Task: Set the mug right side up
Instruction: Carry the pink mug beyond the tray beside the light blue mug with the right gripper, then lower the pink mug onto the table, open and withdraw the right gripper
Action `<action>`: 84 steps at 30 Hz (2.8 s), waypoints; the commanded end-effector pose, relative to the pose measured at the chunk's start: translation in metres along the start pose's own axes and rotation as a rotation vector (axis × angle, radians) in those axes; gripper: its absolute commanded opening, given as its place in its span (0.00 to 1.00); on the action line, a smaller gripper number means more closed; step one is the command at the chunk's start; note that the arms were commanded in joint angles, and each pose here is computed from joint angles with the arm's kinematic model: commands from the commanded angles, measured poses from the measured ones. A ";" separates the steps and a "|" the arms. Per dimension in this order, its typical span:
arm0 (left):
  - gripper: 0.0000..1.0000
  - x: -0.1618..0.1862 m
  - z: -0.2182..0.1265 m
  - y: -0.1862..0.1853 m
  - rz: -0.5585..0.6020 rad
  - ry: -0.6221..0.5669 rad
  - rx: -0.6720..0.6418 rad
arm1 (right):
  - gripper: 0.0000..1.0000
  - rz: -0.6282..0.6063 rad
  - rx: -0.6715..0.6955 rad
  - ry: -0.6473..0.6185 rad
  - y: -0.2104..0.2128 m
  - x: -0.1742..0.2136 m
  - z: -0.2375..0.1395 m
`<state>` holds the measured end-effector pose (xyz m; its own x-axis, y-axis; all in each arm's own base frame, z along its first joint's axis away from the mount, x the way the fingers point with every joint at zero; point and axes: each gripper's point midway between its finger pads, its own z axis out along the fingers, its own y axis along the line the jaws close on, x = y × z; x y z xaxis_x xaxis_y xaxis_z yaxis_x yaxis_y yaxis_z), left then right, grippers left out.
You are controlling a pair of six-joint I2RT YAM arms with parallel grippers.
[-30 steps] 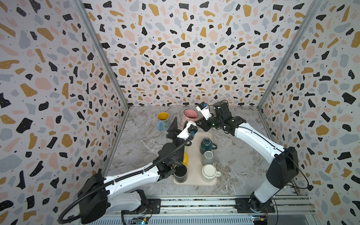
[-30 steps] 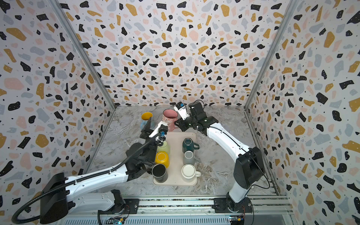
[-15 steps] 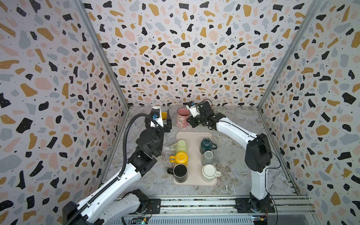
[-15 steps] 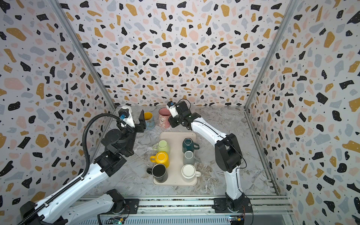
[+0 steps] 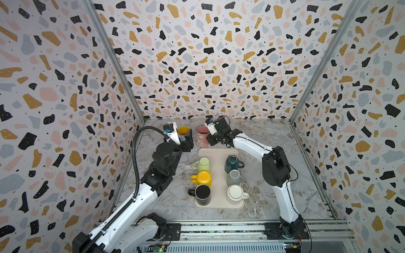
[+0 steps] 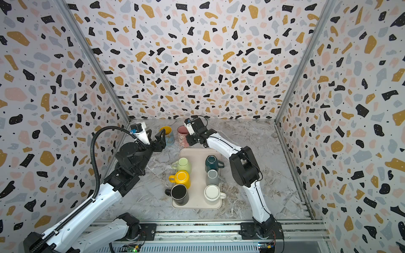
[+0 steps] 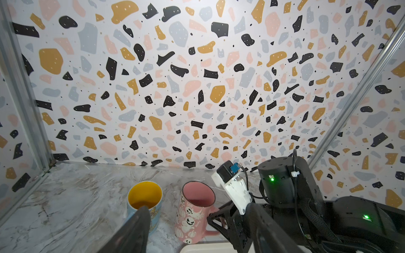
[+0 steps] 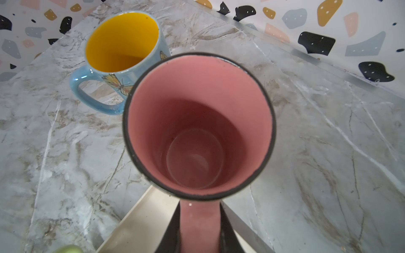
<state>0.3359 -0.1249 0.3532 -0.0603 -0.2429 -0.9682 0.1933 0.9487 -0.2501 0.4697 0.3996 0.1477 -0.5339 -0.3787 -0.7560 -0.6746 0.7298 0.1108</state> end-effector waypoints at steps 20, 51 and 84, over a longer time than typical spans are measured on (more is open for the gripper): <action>0.74 -0.002 -0.005 -0.001 -0.047 -0.019 0.043 | 0.00 -0.011 0.032 -0.233 0.012 -0.082 -0.002; 0.76 0.003 -0.002 -0.001 -0.014 -0.006 0.052 | 0.19 -0.049 0.062 -0.148 0.024 -0.056 0.022; 0.76 0.006 -0.011 0.003 -0.049 -0.013 0.050 | 0.39 0.097 -0.209 -0.048 0.067 -0.017 0.003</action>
<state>0.3282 -0.1234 0.3376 -0.0963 -0.2683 -0.9585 0.2274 0.9316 -0.2836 0.4455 0.4507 0.1230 -0.5972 -0.3284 -0.7318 -0.6899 0.6756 0.2599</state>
